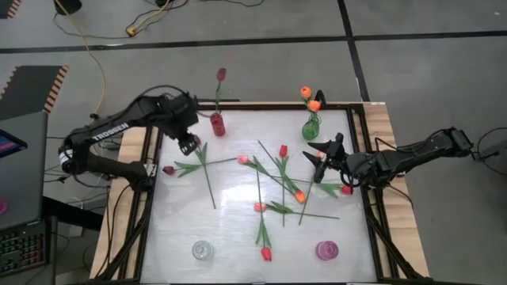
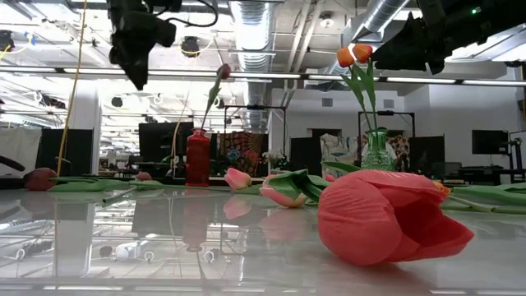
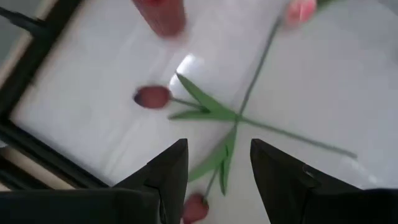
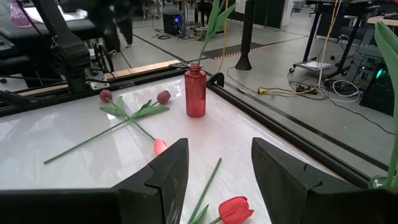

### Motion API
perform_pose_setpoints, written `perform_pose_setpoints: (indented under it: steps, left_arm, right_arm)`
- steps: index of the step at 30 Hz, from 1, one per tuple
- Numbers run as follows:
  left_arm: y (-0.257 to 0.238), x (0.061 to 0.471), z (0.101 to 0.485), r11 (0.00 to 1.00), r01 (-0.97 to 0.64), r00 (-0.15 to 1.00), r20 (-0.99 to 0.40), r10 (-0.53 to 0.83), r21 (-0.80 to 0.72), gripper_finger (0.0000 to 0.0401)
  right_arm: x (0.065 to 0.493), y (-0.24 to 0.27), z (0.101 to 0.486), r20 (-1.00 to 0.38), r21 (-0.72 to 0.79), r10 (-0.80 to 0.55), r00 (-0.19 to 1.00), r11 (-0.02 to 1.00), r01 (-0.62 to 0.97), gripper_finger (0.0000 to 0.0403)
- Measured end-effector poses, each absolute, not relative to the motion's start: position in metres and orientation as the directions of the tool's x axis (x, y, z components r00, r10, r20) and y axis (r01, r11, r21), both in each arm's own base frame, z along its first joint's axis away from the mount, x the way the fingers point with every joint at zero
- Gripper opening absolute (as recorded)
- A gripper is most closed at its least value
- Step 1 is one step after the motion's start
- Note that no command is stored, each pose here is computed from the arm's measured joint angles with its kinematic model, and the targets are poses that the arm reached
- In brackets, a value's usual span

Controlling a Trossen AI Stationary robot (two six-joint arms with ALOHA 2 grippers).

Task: Sort flowers into vase by color
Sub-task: Put the dark red flower into the red vase

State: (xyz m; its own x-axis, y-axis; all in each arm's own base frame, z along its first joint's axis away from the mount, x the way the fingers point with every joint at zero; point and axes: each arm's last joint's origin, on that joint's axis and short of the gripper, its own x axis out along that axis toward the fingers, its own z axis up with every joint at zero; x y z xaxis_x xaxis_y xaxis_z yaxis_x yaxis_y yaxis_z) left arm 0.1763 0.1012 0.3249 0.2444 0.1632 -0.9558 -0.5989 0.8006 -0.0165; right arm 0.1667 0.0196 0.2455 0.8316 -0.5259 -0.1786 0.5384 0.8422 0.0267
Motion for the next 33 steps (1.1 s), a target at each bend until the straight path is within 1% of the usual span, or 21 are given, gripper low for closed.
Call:
perform_pose_setpoints:
  steps: [5, 12, 18, 24, 30, 33]
  left_arm:
    - [0.086, 0.18, 0.294, 0.837, -0.547, 0.167, -0.981, 0.103, -0.005, 0.0162]
    - [0.071, 0.179, 0.252, 0.848, -0.529, 0.082, -0.995, 0.053, 0.002, 0.0162]
    - [0.062, 0.178, 0.222, 0.85, -0.526, 0.076, -0.997, 0.008, -0.033, 0.0162]
    - [0.06, 0.175, 0.2, 0.845, -0.533, 0.075, -0.997, 0.013, -0.029, 0.0162]
    - [0.063, 0.176, 0.185, 0.841, -0.541, 0.107, -0.988, 0.111, 0.036, 0.0162]
    - [0.063, 0.175, 0.178, 0.838, -0.544, 0.119, -0.986, 0.116, 0.033, 0.0162]
  right_arm:
    - [0.167, 0.02, 0.245, -0.179, 0.027, -0.526, 0.832, 0.842, 0.538, 0.0203]
    - [0.167, 0.02, 0.245, -0.179, 0.027, -0.525, 0.832, 0.843, 0.538, 0.0203]
    - [0.167, 0.02, 0.245, -0.179, 0.027, -0.525, 0.832, 0.843, 0.538, 0.0203]
    - [0.167, 0.02, 0.246, -0.178, 0.027, -0.526, 0.832, 0.842, 0.538, 0.0203]
    - [0.167, 0.02, 0.245, -0.179, 0.027, -0.525, 0.832, 0.843, 0.538, 0.0203]
    - [0.167, 0.02, 0.246, -0.178, 0.027, -0.525, 0.832, 0.843, 0.538, 0.0203]
